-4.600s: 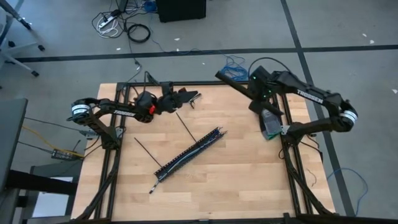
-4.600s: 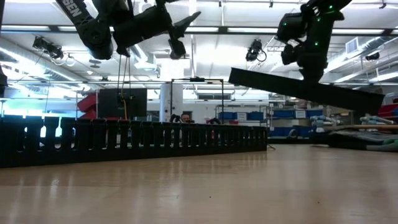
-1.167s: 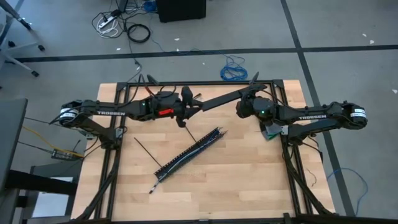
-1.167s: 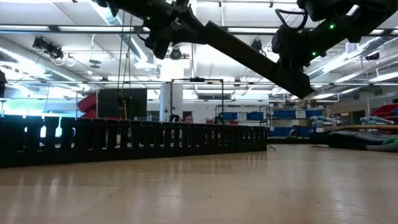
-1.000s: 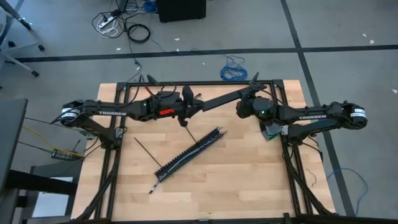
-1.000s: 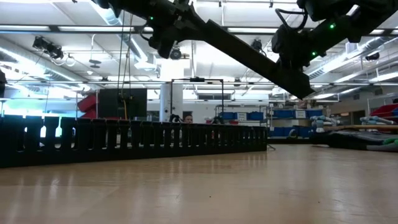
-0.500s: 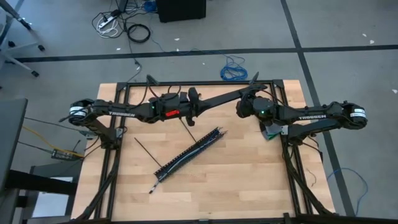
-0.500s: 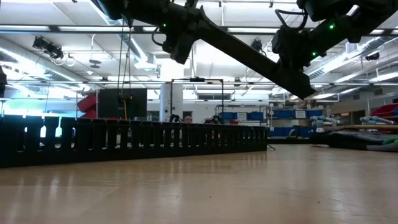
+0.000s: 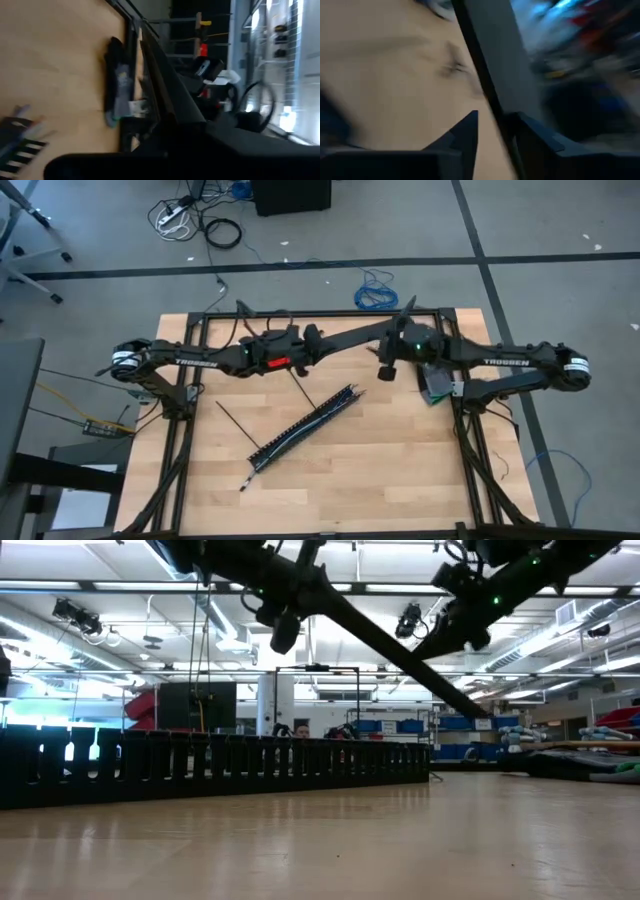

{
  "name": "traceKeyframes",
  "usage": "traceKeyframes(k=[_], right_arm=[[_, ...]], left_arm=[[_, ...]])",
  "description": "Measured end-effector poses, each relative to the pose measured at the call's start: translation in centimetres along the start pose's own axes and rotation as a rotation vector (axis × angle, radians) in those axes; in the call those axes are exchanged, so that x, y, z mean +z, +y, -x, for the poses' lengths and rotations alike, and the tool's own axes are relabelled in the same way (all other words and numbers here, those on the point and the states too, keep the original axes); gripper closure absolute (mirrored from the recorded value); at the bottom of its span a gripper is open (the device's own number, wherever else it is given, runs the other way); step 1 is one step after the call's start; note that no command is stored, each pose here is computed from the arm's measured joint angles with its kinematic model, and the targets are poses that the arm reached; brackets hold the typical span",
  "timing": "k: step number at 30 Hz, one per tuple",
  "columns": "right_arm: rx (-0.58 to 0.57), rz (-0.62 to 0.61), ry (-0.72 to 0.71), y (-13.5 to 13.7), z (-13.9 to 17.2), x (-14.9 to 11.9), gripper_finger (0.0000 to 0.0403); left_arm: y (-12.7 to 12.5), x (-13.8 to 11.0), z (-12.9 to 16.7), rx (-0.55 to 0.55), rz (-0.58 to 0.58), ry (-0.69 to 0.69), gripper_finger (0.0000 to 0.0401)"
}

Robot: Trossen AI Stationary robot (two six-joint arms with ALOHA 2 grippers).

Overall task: Ziptie cables
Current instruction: Insert the black cover of the black cable duct

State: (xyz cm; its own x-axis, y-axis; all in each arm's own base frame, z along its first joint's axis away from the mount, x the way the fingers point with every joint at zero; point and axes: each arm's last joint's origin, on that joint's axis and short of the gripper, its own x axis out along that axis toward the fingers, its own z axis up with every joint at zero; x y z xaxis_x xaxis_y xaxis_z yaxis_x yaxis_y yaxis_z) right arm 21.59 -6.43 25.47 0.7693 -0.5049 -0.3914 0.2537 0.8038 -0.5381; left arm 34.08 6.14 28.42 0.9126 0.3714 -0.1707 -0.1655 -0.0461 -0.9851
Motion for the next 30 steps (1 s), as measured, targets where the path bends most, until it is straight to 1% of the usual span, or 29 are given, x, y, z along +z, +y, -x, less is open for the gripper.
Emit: traceKeyframes(k=[2,4,5,6,7,10,12,15,18,19,21,23,25,28,30], right_arm=[[0.188,-0.178,-0.016,-0.8,0.0,0.0,0.0263],[0.404,-0.333,-0.01,-1.3,-0.1,-0.4,0.0244],[0.483,-0.386,-0.001,-1.5,-0.1,-0.8,0.0234],[0.531,-0.415,-0.005,-1.7,-0.1,-1.0,0.0225],[0.541,-0.429,-0.01,-2.0,-0.1,-1.2,0.0217],[0.524,-0.452,0.003,-2.6,-0.1,-1.6,0.0198],[0.522,-0.51,0.021,-2.8,-0.2,-1.8,0.0191],[0.51,-0.567,0.018,-2.9,-0.2,-1.6,0.0187],[0.52,-0.611,0.005,-3.0,-0.1,-1.3,0.0188],[0.543,-0.641,0.013,-3.1,0.0,-1.2,0.0189],[0.641,-0.658,-0.003,-3.2,0.3,-0.7,0.0189],[0.714,-0.648,-0.021,-3.4,0.8,0.0,0.0189],[0.759,-0.602,-0.039,-3.8,1.3,0.7,0.0189],[0.761,-0.469,-0.091,-4.5,2.2,2.2,0.0187],[0.716,-0.373,-0.118,-5.1,2.6,3.3,0.0186]], left_arm=[[0.2,0.2,0.0,0.022,-0.039,-0.008,0.04],[0.2,0.5,-0.1,0.018,-0.077,-0.049,0.0401],[0.1,0.6,-0.1,0.014,-0.098,-0.062,0.0401],[0.0,0.7,0.0,0.012,-0.11,-0.066,0.0401],[-0.1,0.7,0.0,0.009,-0.123,-0.065,0.0401],[-0.2,0.2,0.2,-0.003,-0.159,-0.053,0.0401],[-0.7,0.1,0.8,-0.001,-0.181,-0.077,0.0401],[-0.8,0.2,1.6,0.048,-0.217,-0.124,0.0401],[0.3,0.1,2.8,0.093,-0.228,-0.12,0.0401],[0.6,0.1,3.3,0.099,-0.216,-0.119,0.0401],[1.5,0.1,4.9,0.1,-0.187,-0.137,0.0401],[2.8,-0.1,6.5,0.119,-0.157,-0.17,0.0401],[4.1,-0.6,8.2,0.123,-0.124,-0.177,0.0401],[5.6,-2.0,10.1,0.1,-0.073,-0.154,0.0401],[6.3,-3.2,10.8,0.104,-0.057,-0.144,0.0401]])
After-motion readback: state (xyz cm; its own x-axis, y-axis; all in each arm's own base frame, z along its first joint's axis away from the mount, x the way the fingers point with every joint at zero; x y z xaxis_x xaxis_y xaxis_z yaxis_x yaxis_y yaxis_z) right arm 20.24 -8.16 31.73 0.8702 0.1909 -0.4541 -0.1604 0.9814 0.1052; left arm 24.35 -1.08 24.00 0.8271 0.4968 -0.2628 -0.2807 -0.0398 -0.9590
